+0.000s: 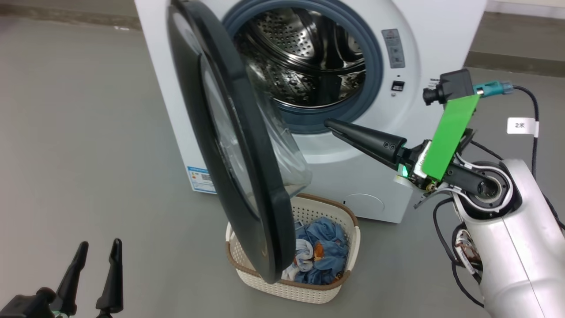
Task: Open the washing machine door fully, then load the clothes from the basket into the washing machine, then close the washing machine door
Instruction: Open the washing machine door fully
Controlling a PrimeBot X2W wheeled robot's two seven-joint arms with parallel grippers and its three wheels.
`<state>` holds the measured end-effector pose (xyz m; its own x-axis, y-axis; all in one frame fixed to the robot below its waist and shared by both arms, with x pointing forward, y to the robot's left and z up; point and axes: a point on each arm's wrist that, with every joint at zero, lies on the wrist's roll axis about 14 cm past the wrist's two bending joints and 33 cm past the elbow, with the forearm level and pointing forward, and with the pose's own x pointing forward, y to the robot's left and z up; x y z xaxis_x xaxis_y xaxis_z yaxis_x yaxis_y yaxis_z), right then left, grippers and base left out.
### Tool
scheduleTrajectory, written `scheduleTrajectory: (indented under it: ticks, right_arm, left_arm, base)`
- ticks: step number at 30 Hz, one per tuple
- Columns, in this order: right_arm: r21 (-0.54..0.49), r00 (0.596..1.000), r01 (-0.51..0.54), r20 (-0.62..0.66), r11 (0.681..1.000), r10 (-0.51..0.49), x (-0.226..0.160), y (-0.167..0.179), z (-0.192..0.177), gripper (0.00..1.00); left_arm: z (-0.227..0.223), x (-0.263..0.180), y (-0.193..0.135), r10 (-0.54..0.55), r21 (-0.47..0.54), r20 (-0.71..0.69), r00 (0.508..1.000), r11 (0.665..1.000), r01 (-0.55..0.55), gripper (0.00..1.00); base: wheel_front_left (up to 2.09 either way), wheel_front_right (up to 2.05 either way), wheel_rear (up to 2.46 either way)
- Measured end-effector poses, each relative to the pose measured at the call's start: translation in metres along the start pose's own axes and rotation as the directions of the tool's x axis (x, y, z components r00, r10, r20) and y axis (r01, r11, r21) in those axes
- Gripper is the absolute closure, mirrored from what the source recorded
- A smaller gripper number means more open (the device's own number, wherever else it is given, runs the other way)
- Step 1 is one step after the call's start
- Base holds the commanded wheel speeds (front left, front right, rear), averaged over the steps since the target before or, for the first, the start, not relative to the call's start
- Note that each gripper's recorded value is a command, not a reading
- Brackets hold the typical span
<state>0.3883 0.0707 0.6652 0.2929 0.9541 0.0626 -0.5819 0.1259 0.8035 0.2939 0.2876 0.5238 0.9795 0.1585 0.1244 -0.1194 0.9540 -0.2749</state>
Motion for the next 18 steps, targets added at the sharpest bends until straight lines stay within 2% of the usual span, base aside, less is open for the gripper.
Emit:
scheduleTrajectory:
  ticks: [6, 11, 18]
  right_arm:
    - [-0.072, 0.992, 0.021, 0.126, 0.997, -0.012, -0.024, 0.006, 0.012, 0.0]
    - [-0.147, 0.974, 0.079, 0.224, 0.986, -0.045, -0.046, 0.008, 0.019, 0.0]
    - [-0.247, 0.906, 0.24, 0.405, 0.939, -0.125, -0.085, -0.003, 0.032, 0.0]
  left_arm:
    - [-0.002, 0.013, -0.017, -0.053, -0.006, -0.002, 0.999, 0.999, 0.053, 0.0]
    - [-0.003, 0.024, -0.03, -0.094, -0.004, -0.004, 0.996, 0.996, 0.094, 0.0]
    - [-0.009, 0.037, -0.05, -0.152, -0.009, -0.018, 0.988, 0.988, 0.152, 0.0]
  base:
    - [0.0, 0.0, 0.0]
    - [0.0, 0.0, 0.0]
    - [0.0, 0.0, 0.0]
